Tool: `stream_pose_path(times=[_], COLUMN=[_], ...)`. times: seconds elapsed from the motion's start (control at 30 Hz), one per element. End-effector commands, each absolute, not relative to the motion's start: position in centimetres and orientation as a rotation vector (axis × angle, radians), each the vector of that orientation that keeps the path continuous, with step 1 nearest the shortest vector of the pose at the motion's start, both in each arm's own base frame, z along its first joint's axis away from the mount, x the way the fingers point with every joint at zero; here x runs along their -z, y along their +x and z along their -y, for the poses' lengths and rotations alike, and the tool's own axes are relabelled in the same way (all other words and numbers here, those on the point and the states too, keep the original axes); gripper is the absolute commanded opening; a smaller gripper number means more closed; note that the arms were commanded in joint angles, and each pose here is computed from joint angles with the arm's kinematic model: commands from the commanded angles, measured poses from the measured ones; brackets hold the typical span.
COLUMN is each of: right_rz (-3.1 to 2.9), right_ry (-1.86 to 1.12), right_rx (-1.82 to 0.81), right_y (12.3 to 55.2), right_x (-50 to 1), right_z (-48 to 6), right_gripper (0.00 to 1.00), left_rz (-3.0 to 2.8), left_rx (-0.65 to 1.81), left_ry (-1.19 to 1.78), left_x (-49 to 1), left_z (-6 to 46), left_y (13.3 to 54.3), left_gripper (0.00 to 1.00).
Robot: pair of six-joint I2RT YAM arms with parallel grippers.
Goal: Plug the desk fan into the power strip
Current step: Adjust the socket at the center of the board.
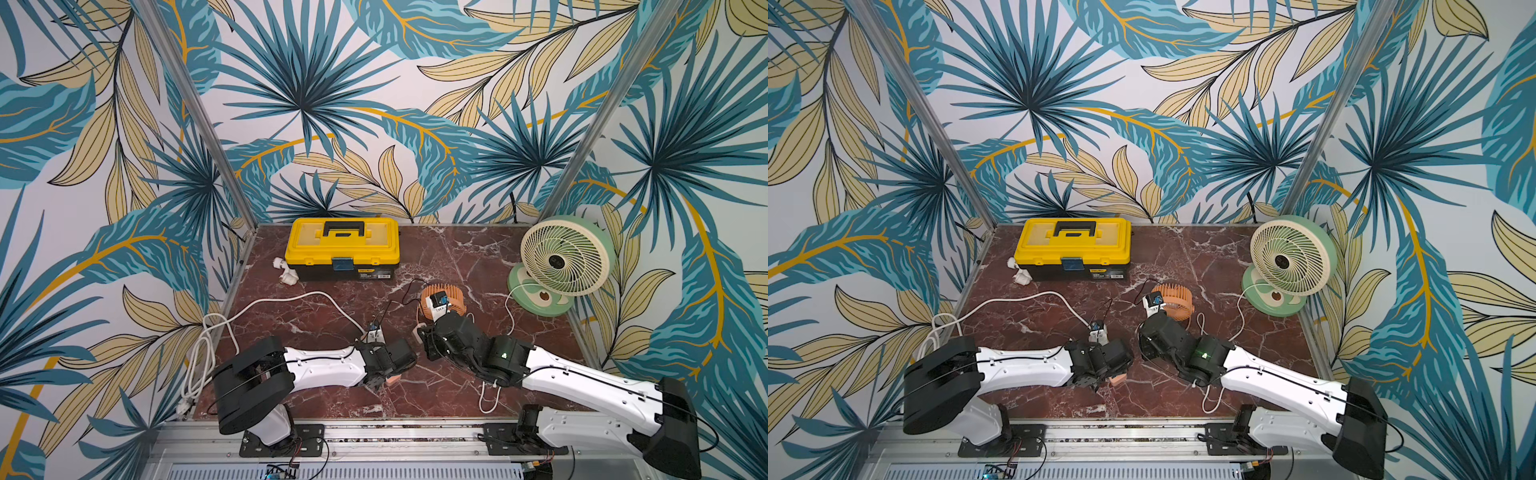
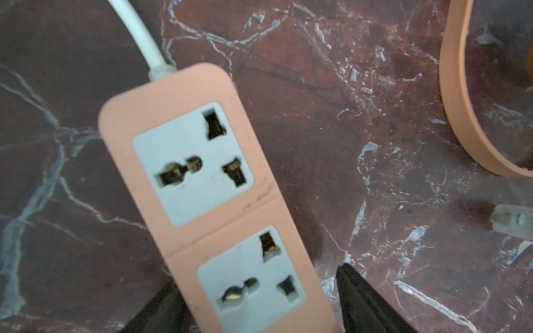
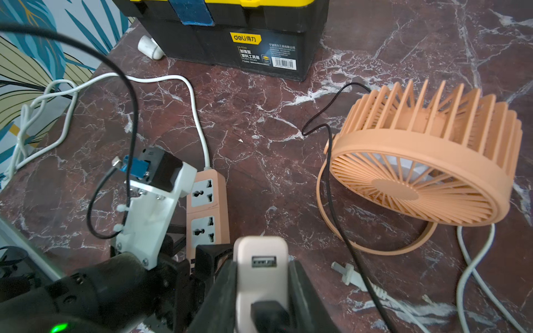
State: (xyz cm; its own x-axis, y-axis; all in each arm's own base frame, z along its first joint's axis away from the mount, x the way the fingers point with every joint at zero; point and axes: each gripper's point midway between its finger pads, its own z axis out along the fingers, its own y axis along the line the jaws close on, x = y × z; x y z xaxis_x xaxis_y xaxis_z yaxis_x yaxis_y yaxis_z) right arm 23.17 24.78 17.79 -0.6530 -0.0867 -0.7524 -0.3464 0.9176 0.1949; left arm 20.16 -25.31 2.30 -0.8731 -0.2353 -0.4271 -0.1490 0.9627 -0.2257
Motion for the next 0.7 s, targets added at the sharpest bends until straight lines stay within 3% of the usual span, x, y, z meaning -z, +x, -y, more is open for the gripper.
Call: stream_pose_path(times=[0.0,0.2,0.33,0.4,0.57,0.67], right_rz=[-2.211,-2.232,-2.233,-2.228,-2.244,-2.252], right_ry=[-0.215,-0.215,-0.164,-0.151,-0.136,-0.175], right_rx=[-0.404,-0.358,-0.411,-0.446,-0.405,-0.395], right_y=[24.6,26.0,25.9,25.7,25.5,25.4], right_x=[-19.1,-19.7,-19.6,-19.6,-18.8,-19.1], right_z=[-25.0,-26.2,-26.6,-26.7,-25.6,-25.7], right_gripper=[0.0,0.0,0.0,0.0,0.0,0.0], left_rz=[-2.732,-2.71,-2.709,-2.699,-2.625,-2.579], left_rx=[0.261,0.269,0.301,0.348,0.399,0.4], left_ry=[-0.214,-0.272,-0.259,-0.255,-0.224,-0.247], left_x=[0.3,-0.1,-0.2,-0.3,-2.0,-3.7], left_z=[24.5,23.5,23.8,24.7,26.5,26.5], left_y=[19.0,20.4,20.3,20.5,21.2,21.3], left_gripper=[0.75,0.56,0.52,0.54,0.71,0.74])
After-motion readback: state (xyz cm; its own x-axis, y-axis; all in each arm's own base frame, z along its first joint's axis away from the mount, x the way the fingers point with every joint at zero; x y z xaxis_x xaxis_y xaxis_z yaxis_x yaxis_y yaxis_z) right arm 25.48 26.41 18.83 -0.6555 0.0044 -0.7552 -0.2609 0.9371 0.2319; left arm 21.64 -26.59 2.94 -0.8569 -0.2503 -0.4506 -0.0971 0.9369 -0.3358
